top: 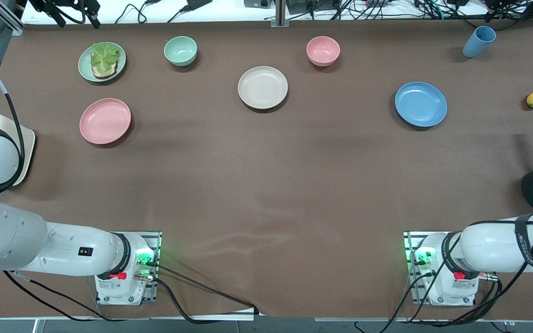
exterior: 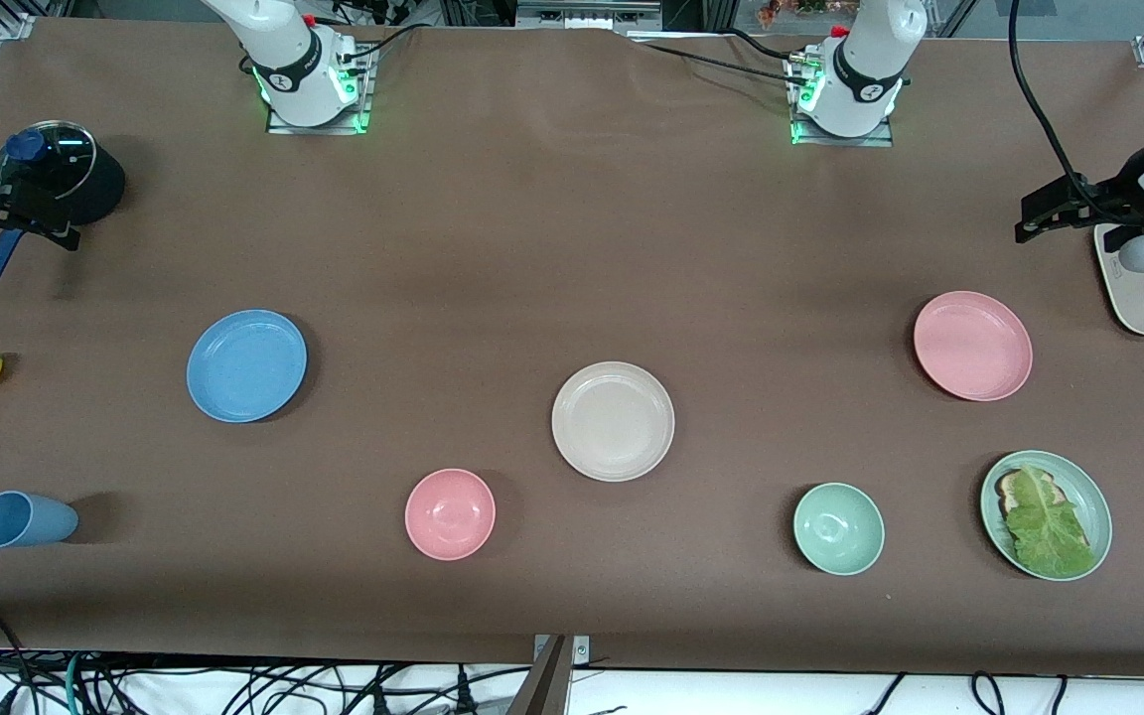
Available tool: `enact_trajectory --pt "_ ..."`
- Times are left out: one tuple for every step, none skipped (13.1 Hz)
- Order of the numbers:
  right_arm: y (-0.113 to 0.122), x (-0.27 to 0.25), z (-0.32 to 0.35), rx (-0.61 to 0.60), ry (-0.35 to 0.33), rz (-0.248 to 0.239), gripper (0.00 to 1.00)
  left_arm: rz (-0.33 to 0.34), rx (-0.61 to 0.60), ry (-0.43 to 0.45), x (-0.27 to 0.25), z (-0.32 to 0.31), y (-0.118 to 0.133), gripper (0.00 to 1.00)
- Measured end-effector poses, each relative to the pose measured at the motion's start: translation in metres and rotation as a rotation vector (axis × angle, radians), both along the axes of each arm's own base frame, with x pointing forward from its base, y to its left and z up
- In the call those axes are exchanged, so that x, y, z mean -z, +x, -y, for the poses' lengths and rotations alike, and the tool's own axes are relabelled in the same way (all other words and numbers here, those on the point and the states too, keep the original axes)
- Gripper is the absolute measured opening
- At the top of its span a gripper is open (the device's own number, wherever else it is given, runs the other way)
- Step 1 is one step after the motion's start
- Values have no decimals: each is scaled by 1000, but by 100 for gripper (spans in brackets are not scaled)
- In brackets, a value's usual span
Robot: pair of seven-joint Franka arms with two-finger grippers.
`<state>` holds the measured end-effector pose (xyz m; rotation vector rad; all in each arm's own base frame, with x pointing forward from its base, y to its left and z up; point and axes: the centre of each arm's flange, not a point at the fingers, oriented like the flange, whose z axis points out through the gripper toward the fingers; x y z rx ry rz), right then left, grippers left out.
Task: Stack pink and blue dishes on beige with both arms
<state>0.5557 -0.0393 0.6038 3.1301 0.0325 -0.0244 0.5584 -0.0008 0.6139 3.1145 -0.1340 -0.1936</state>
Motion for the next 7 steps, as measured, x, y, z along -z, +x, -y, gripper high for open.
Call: enact_trajectory --pt "0 0 0 1 0 1 100 0 0 0 0 0 0 100" --pt "0 0 0 3 0 2 100 0 0 0 0 0 0 100" --pt "0 0 0 4 0 3 100 0 0 0 0 0 0 100" --pt "0 0 0 4 0 3 100 0 0 0 0 0 0 100" --pt "0 0 0 5 0 3 100 0 0 0 0 0 0 100" --pt "0 0 0 5 0 3 100 0 0 0 0 0 0 100" --pt "0 0 0 5 0 2 100 0 0 0 0 0 0 100"
